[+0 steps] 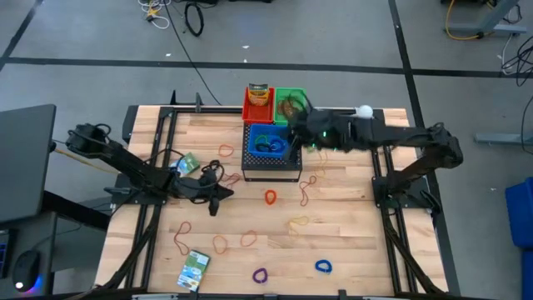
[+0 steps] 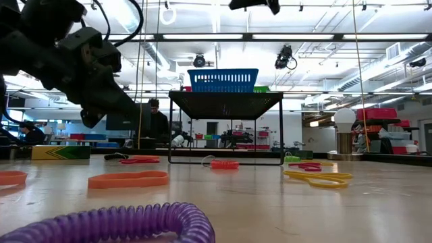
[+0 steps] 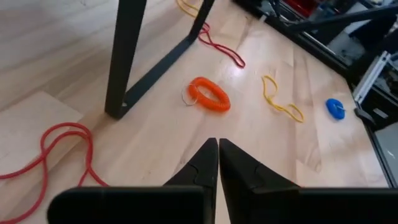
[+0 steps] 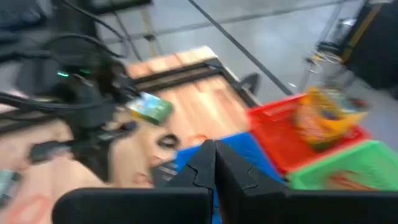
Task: Pick & Place Office Desk Supplies
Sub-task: Put the orange spring keychain into the blue bin on the shelf
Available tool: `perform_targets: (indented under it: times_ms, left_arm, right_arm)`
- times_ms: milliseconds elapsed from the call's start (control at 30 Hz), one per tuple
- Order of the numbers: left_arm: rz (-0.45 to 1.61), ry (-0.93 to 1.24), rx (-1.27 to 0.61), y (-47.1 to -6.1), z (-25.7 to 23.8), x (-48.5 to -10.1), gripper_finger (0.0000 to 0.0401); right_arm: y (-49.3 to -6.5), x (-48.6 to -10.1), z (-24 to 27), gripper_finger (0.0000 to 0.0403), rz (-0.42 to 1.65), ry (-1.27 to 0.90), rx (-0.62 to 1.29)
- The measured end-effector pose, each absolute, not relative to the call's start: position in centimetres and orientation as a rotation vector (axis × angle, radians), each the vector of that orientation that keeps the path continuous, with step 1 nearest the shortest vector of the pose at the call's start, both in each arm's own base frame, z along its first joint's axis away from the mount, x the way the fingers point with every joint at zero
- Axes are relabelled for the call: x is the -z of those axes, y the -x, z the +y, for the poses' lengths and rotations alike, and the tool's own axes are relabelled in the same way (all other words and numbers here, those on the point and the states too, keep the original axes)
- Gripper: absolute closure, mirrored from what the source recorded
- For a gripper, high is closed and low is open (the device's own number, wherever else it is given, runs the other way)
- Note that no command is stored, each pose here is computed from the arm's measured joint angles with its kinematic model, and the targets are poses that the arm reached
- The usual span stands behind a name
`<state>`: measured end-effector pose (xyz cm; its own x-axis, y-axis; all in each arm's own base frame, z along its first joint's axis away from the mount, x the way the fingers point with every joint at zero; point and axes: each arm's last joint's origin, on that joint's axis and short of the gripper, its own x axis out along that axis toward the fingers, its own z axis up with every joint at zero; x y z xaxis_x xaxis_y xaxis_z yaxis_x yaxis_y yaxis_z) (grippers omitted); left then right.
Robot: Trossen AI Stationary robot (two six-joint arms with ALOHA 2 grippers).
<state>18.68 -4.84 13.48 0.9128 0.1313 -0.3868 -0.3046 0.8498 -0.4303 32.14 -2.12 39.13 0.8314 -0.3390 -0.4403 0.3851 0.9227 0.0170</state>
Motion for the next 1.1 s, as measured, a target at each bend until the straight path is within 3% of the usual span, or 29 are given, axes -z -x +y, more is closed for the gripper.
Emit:
perform_targets:
  times_ms: [200,533,767,900,1100]
  left_arm:
    - [0.386,0.5,-0.217,-18.7,-4.4,-13.3,0.0382]
    - [0.45,0.497,-0.24,-19.4,-4.7,-14.2,0.0397]
    - [0.601,0.423,-0.246,-20.8,-5.2,-16.1,0.039]
    - [0.636,0.415,-0.158,-21.6,-6.1,-17.0,0.0383]
    - [0.729,0.374,-0.207,-22.8,-7.5,-16.6,0.0393]
  right_arm:
    - [-32.2,-35.9,1.3,0.0398,0.383,-0.088,0.38]
    - [-25.4,-33.0,3.3,0.04,0.32,-0.205,0.347]
    - [-22.0,-27.6,4.2,0.0401,0.414,-0.268,0.318]
    - [-21.3,-26.1,4.6,0.0398,0.469,-0.246,0.299]
    - [-20.7,-24.2,4.7,0.0397,0.563,-0.228,0.284]
